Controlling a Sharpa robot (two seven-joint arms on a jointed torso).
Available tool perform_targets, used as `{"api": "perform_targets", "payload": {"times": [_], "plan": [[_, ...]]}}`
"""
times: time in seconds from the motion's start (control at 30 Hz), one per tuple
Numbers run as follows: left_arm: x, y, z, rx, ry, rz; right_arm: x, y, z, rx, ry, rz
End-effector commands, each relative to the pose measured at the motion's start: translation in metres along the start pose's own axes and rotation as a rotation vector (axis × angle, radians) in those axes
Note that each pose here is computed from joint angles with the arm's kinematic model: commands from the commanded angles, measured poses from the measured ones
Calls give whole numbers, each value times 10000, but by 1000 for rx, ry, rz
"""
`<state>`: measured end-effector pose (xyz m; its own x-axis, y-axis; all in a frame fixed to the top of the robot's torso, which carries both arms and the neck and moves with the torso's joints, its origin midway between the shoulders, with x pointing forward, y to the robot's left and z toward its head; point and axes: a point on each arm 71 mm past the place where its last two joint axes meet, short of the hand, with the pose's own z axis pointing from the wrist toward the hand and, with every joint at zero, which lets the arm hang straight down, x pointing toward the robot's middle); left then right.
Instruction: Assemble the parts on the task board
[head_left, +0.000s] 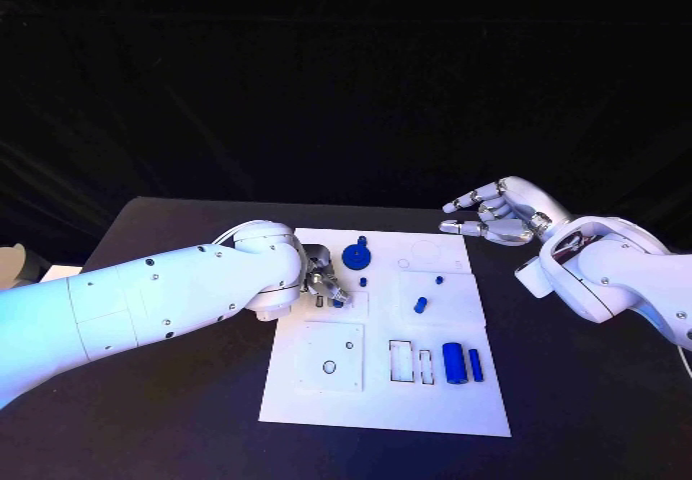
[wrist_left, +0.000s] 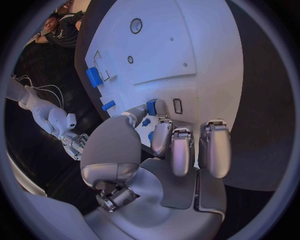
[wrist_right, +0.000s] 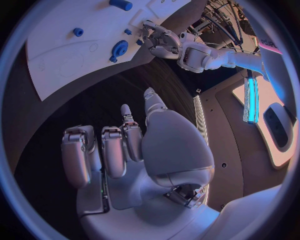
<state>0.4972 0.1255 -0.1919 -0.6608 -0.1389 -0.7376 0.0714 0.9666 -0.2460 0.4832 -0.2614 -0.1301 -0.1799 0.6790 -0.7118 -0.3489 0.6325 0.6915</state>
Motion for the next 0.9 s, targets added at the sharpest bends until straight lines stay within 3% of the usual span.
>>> {"api": "perform_targets", "payload": {"times": [0.03, 0.47, 0.9], "plan": [[30, -6, 10, 2, 30, 10, 9, 8, -4, -8, 9, 4], [14, 18, 14, 0, 24, -4, 5, 3, -8, -5, 10, 5], [-52, 36, -72, 20, -11, -65, 1, -8, -6, -3, 11, 5]]}}
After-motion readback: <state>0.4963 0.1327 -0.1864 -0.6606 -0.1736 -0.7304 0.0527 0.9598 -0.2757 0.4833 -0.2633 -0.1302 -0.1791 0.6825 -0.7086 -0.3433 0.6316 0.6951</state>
